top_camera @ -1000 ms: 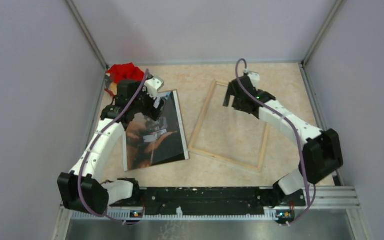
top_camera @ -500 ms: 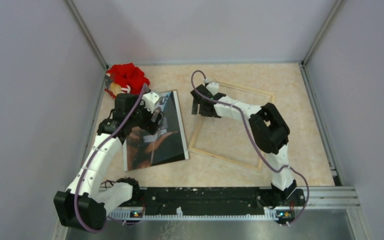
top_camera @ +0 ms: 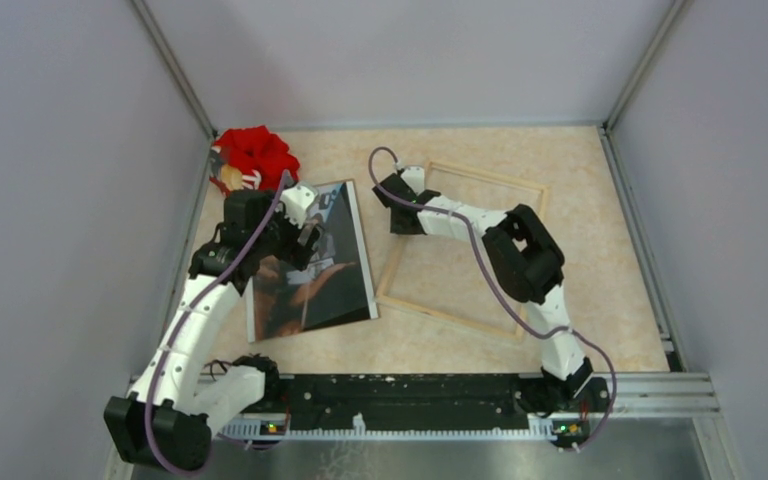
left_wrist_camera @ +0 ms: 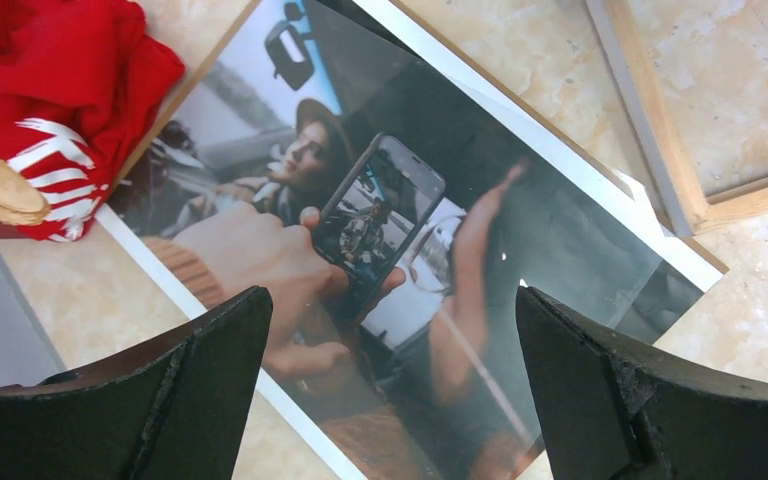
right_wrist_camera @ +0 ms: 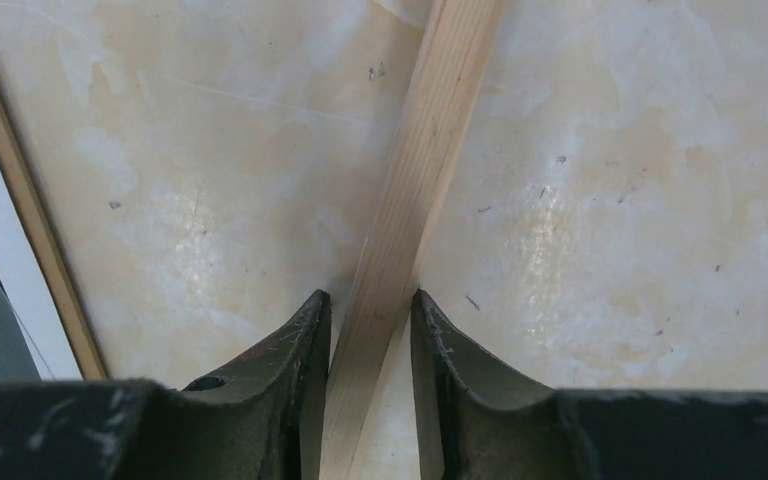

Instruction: Put the photo into the frame

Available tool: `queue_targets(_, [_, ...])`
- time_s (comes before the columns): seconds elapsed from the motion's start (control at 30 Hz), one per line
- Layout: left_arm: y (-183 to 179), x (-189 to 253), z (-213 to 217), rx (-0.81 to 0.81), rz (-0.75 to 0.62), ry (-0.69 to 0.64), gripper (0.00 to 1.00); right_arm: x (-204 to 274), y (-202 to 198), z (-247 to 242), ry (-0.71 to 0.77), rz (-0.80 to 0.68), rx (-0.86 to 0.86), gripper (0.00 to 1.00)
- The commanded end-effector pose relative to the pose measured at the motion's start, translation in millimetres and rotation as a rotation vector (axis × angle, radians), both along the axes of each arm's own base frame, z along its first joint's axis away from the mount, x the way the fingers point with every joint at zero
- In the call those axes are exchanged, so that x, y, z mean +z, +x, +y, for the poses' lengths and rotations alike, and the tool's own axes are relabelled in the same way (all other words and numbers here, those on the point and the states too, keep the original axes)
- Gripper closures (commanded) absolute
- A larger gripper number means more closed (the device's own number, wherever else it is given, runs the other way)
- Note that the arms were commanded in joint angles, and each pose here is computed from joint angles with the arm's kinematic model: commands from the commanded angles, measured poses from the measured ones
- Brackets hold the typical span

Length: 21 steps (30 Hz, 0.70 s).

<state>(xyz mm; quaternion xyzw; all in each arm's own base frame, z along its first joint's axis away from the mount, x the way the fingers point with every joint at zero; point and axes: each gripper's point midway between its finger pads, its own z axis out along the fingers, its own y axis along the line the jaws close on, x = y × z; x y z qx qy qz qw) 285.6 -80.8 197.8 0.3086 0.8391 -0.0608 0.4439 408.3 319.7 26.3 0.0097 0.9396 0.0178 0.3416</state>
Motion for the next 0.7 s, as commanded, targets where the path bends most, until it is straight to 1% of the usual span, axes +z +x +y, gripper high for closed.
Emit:
queue_targets(0.0, [4,13,8,0.017,-0.075,0.026,0.01,-30,-38,-19,-0.090,0.086,0.093,0.73])
queue_targets(0.1, [6,16,8,0.019,-0.069,0.027,0.01,-21,-49,-33,-0.101,0.066,0.120,0.79])
queue_targets(0.3, [8,15,10,0.032,-0.047,0.038,0.02,-11,-71,-53,-0.122,0.064,0.195,0.95])
queue_targets(0.33, [8,15,11,0.034,-0.048,0.039,0.02,-11,-75,-54,-0.123,0.068,0.214,0.96])
queue_targets(0.37, [8,16,11,0.034,-0.051,0.044,0.02,-14,-82,-61,-0.147,0.087,0.232,0.97])
queue_targets(0.5, [7,17,11,0.031,-0.051,0.044,0.01,-16,-84,-67,-0.153,0.085,0.220,0.97])
queue_targets(0.67, [6,9,11,0.029,-0.021,0.051,0.02,-10,-64,-64,-0.124,0.049,0.204,0.97])
